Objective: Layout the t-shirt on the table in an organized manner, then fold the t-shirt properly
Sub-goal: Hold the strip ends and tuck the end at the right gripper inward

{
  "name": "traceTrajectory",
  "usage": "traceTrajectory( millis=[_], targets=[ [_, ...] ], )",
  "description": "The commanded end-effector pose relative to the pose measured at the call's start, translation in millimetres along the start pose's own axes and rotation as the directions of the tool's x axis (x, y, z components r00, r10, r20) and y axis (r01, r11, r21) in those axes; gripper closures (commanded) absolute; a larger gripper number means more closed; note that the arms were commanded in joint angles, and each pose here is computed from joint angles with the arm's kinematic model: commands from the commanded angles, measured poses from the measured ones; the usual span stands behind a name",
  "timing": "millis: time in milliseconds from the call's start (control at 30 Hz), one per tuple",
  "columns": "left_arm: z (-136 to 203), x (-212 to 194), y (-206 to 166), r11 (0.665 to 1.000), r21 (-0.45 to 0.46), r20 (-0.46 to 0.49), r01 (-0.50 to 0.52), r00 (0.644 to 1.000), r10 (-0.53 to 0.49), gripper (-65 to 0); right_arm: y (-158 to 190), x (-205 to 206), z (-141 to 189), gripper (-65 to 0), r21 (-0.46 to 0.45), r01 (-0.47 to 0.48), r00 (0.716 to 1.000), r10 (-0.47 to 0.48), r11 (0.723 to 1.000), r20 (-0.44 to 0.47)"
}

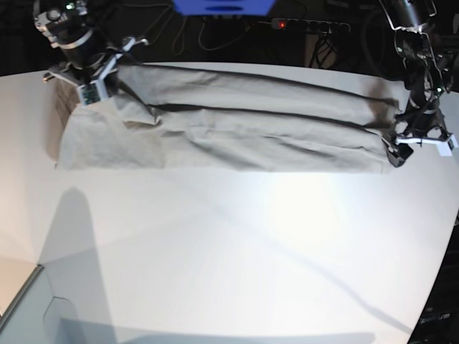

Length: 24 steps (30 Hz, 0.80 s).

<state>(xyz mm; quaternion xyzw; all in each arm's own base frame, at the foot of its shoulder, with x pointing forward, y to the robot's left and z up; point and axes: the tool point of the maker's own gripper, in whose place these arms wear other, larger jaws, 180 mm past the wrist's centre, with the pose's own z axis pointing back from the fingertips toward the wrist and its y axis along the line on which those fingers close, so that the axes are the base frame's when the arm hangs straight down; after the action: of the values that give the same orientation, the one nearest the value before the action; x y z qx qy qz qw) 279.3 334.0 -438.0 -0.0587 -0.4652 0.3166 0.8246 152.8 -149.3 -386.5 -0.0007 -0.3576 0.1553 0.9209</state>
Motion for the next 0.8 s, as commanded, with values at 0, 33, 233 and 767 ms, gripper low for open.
traceTrajectory(
  millis=[0, 33, 233, 767],
  targets=[
    [0, 19, -4, 1.0, -0.019, 0.05, 0.014, 0.999, -0.013, -54.8, 12, 8, 2, 0.0, 0.039, -0.011, 0.999, 0.009, 0.999, 0.036],
    [0, 19, -4, 1.0, -0.019, 0.05, 0.014, 0.999, -0.013, -54.8, 20, 10, 1, 0.0, 0.062, -0.016, 0.999, 0.013, 0.998, 0.04],
    [0, 21, -3, 1.0, -0.017, 0.052, 0.016, 0.999, -0.015, -54.8, 30, 2, -9, 0.0, 0.097, -0.001, 1.0, -0.001, 0.995, 0.019],
    [0, 21, -4, 1.0, -0.019, 0.053, 0.019, 0.998, -0.018, -54.9, 19, -48, -20, 0.0, 0.105, 0.031, 0.994, -0.02, 0.994, -0.107]
  ],
)
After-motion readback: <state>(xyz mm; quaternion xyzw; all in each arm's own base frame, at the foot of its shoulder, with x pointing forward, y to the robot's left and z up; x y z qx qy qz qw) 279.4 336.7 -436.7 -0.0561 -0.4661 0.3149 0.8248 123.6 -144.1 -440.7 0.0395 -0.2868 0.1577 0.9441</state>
